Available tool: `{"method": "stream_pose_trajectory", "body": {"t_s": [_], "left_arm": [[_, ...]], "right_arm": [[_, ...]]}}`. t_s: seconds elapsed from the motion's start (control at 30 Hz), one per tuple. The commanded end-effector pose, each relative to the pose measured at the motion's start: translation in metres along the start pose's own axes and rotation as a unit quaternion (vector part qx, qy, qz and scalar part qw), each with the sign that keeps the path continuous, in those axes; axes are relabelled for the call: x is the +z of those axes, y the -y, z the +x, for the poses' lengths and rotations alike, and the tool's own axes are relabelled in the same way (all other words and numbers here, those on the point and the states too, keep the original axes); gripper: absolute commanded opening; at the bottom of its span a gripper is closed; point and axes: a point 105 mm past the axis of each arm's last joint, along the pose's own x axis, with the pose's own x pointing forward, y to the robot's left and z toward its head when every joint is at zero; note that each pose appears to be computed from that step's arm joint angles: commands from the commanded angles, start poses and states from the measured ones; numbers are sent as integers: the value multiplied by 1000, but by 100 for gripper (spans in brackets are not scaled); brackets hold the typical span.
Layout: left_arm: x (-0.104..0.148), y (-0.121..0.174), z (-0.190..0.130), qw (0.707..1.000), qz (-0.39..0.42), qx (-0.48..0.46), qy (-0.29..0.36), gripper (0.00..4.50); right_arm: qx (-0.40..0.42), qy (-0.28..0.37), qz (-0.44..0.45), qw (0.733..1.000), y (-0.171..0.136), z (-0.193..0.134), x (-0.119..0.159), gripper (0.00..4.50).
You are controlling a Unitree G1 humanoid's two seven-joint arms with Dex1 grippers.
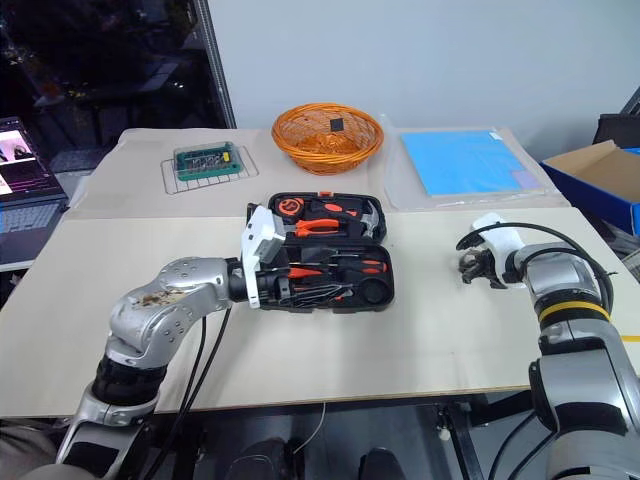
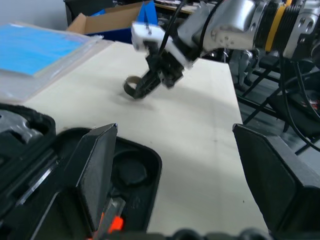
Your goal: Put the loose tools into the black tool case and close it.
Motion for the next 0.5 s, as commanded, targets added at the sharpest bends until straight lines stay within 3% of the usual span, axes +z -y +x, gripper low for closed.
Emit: {"method": "stream_pose_trajectory", "body": {"t_s": [0.03,0.23,0.5], "left_arm": [[8,0,-19,1000,21,-6,15,395],[-6,-2,-48,999,24,-2,-22,395],[-14,-4,-54,999,31,14,-33,395]], "right_arm": [[79,59,-70,993,-40,-29,54,2],[177,46,-175,967,-121,-17,81,2],[209,4,-226,951,-154,4,71,2]]}}
